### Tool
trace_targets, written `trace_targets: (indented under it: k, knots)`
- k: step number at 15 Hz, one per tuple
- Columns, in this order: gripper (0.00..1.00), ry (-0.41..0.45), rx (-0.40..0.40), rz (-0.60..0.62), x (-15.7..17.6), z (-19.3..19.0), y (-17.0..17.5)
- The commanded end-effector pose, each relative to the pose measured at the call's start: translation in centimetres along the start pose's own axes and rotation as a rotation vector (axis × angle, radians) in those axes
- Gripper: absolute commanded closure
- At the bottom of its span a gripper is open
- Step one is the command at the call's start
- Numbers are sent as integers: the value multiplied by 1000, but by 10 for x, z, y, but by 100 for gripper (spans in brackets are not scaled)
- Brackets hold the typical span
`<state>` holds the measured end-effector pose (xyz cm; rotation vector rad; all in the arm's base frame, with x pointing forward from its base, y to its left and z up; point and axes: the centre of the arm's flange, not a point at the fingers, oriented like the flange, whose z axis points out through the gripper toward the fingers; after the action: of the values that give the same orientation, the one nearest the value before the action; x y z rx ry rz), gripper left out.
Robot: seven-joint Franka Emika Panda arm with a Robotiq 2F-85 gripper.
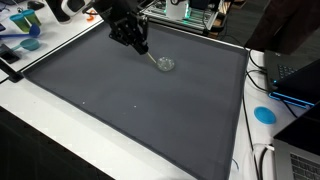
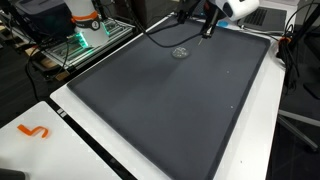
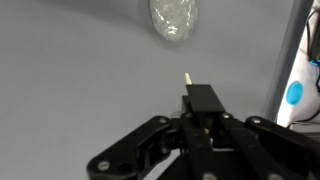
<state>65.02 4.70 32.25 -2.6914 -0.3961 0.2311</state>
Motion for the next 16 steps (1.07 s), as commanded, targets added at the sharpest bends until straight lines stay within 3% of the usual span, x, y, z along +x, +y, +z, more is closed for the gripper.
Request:
trace_targets:
  k: [1,16]
  knots:
    - [97,38,50,-35,-43,10,1]
    - [97,151,68,-76,-102,23,-6]
